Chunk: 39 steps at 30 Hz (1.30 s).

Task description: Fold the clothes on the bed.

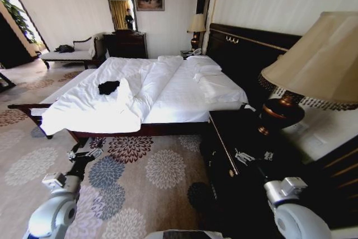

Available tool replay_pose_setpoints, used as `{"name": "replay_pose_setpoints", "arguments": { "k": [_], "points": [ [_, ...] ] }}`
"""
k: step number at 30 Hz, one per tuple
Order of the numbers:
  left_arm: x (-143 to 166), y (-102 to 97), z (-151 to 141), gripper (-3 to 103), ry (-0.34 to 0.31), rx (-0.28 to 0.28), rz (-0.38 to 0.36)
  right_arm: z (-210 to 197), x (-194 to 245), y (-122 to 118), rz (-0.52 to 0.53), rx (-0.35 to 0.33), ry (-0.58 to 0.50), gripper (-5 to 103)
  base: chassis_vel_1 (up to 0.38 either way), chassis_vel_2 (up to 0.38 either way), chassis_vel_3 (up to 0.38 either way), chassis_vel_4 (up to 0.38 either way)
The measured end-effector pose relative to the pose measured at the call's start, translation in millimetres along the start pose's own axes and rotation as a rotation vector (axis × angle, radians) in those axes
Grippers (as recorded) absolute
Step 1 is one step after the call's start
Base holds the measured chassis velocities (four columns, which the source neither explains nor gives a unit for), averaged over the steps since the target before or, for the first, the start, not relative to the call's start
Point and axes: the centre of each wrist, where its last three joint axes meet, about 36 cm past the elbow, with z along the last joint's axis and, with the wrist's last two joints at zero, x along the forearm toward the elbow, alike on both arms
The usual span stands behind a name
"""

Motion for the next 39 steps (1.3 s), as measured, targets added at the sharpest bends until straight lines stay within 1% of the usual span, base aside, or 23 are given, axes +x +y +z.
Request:
{"name": "replay_pose_setpoints", "arguments": {
  "k": [4,8,11,14,19,22,24,27,32,39],
  "points": [
    [6.4,-2.0,-1.6,100,0.016,0.019,0.011,1.3,0.7,5.2,-0.002,-0.005,0.001,100,-0.083,0.06,0.069,-0.088],
    [11.1,-1.2,1.9,100,0.021,0.005,0.011,3.9,2.7,8.5,-0.006,-0.005,0.008,100,-0.092,0.086,0.081,-0.082],
    [13.1,-2.0,3.6,100,0.03,0.011,0.014,5.5,2.6,8.9,-0.006,-0.004,0.012,100,-0.09,0.103,0.11,-0.117],
    [18.8,-5.4,5.6,100,0.047,0.019,0.034,6.9,1.7,10.4,-0.005,-0.01,0.012,100,-0.114,0.121,0.12,-0.13],
    [20.8,-9.0,7.2,100,0.052,0.019,0.045,7.2,1.7,10.4,0.0,-0.015,0.011,100,-0.137,0.143,0.141,-0.134],
    [22.2,-13.8,9.2,100,0.057,0.029,0.052,6.7,1.9,8.8,0.002,-0.015,0.007,100,-0.168,0.136,0.151,-0.14],
    [27.8,-19.5,12.2,100,0.076,0.043,0.063,5.7,1.9,7.8,0.001,-0.016,0.001,100,-0.165,0.148,0.155,-0.162],
    [32.4,-22.2,16.3,100,0.089,0.045,0.063,5.1,1.8,7.4,0.002,-0.016,-0.003,100,-0.152,0.166,0.152,-0.171],
    [31.7,-21.4,19.1,100,0.089,0.044,0.058,8.3,4.5,6.7,0.006,-0.007,0.002,100,-0.143,0.139,0.132,-0.139],
    [30.4,-19.5,21.7,100,0.086,0.045,0.037,15.7,8.3,14.9,0.014,-0.011,0.0,100,-0.143,0.137,0.136,-0.151]
  ]
}}
